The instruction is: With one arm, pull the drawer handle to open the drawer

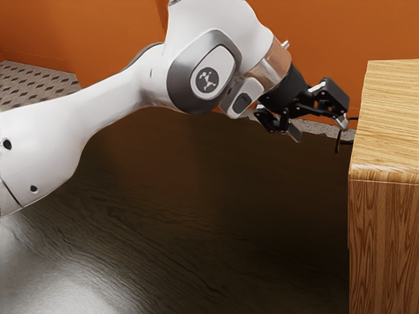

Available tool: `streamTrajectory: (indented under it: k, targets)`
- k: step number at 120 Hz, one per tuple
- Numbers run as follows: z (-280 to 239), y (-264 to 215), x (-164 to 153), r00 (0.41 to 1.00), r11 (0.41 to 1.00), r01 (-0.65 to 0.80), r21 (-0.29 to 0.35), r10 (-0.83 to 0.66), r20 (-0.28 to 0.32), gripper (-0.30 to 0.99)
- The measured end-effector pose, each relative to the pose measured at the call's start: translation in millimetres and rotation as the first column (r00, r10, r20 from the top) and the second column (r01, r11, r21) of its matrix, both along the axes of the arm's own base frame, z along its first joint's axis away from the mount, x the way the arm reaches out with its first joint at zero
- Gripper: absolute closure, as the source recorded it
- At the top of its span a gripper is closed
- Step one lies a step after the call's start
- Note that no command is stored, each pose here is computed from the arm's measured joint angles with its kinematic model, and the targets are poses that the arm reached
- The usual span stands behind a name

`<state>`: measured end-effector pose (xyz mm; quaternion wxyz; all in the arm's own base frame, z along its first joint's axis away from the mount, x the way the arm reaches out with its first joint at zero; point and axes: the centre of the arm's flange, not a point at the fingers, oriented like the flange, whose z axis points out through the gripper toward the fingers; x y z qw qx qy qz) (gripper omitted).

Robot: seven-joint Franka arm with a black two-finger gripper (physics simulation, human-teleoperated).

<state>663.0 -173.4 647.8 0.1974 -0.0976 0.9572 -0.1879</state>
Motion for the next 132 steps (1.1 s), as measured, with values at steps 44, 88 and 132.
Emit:
streamTrajectory:
  k: [44,88,132]
  targets:
    - [-13.5,22.3,2.4,1.000,0.998,-0.022,0.055,0.022,-0.010,-0.02]
    - [37.7,94.2,-62.9,0.989,0.975,-0.143,0.170,0.147,-0.011,0.41]
    - [180.3,60.7,-214.9,0.840,0.831,-0.484,0.274,0.529,-0.121,0.05]
